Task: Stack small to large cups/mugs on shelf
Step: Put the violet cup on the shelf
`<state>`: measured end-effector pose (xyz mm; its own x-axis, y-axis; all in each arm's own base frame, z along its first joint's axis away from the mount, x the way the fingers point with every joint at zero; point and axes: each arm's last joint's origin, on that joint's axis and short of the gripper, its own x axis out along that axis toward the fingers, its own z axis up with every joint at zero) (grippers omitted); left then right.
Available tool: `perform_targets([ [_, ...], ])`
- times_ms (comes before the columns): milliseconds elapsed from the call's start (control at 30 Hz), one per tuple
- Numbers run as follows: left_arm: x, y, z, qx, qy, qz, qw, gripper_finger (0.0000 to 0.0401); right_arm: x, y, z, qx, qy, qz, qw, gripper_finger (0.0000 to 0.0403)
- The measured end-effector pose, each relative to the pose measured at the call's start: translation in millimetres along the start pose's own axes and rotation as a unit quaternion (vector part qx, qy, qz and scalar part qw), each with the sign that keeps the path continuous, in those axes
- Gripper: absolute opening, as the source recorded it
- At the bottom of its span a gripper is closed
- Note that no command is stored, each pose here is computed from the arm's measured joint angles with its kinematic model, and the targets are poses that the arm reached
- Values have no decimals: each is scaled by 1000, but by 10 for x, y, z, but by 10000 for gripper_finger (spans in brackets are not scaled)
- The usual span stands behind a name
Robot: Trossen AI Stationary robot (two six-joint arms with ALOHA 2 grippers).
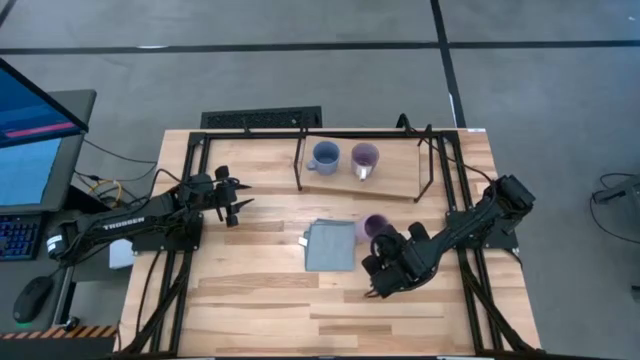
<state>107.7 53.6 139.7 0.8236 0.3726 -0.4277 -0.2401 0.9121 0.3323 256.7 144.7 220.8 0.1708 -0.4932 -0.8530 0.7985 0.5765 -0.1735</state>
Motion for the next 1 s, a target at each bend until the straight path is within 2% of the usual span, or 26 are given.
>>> perform_targets([
  [333,0,0,0,0,0,0,1000,174,-15,-87,-11,37,-12,-40,998,70],
  [567,0,0,0,0,0,0,1000,174,-14,-152,25,61,-50,-67,995,71],
  [1000,0,0,0,0,0,0,1000,174,143,-304,324,132,-42,-135,981,71],
])
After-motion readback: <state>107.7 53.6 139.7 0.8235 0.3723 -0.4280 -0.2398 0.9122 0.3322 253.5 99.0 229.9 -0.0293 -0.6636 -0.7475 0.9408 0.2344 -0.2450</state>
